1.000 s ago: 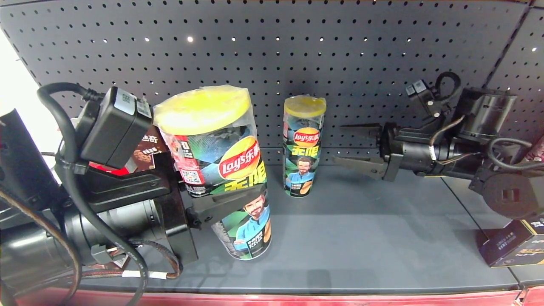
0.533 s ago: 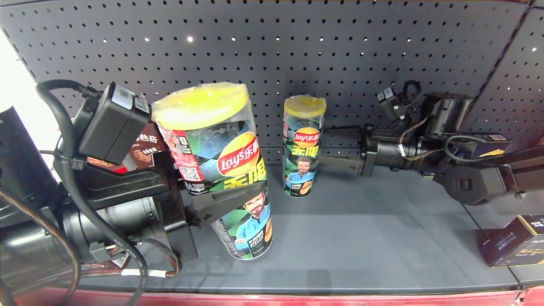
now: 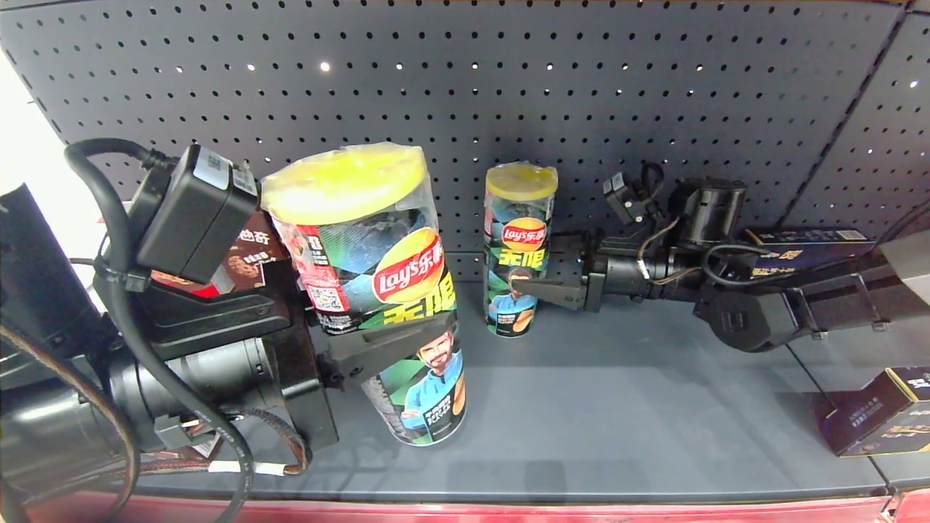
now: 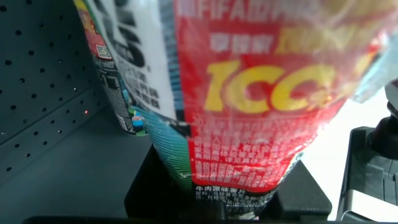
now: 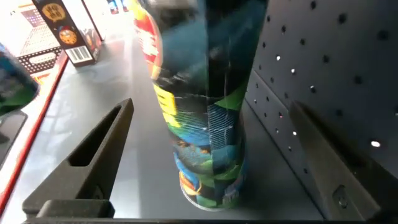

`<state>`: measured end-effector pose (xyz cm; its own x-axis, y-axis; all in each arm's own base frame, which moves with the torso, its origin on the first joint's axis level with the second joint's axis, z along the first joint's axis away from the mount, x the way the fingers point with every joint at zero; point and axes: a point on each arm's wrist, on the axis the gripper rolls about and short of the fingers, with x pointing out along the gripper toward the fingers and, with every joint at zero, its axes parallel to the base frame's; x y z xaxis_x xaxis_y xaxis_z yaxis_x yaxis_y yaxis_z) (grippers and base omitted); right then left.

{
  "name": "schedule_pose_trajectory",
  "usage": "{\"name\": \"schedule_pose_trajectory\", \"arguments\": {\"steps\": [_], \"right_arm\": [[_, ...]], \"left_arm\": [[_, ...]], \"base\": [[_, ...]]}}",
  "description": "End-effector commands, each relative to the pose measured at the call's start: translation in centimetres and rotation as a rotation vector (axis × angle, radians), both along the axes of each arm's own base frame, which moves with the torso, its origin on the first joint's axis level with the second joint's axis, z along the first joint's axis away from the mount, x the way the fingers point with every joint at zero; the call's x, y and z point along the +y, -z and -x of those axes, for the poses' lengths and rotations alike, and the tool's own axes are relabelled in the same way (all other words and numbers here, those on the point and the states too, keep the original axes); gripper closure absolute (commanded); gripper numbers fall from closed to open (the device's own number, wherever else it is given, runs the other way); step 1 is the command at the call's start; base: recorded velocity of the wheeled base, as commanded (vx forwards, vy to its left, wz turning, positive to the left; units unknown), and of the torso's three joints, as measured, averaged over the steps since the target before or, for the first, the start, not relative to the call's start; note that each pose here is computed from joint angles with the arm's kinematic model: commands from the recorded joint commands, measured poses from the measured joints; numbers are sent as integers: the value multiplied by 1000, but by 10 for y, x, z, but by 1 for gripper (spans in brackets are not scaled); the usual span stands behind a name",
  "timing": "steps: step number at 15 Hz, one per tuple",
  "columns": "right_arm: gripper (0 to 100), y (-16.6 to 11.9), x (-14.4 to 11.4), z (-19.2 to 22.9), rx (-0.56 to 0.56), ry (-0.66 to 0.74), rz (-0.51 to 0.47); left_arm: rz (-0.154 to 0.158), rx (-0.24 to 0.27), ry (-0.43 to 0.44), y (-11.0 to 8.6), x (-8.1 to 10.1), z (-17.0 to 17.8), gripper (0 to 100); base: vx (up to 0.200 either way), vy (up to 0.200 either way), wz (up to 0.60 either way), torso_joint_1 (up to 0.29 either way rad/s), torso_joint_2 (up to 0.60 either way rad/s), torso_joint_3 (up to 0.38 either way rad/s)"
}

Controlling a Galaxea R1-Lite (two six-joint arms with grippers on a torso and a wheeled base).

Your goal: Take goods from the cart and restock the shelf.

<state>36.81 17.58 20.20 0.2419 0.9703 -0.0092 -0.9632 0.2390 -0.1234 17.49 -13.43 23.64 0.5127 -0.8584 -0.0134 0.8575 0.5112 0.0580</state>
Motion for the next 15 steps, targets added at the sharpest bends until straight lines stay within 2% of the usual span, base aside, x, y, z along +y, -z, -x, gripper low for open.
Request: {"name": "schedule_pose_trajectory", "arguments": {"steps": [1,11,12,15], "right_arm": [[0,11,7,-7,16,-8,7],[0,32,29,-26,19,-34,13],[100,32,30,-27,23,-34,15],[100,30,29,-26,20,-33,14]], "left_arm": [[-2,3,0,1,0,-1,100],[-6,10,-3,3,0,-2,100],[-7,12,-9,3,1,-2,100],[-8,12,-15,4,2,-3,100]], "base": [[0,0,0,0,0,0],[0,0,0,0,0,0],[0,0,0,0,0,0],[0,0,0,0,0,0]]}}
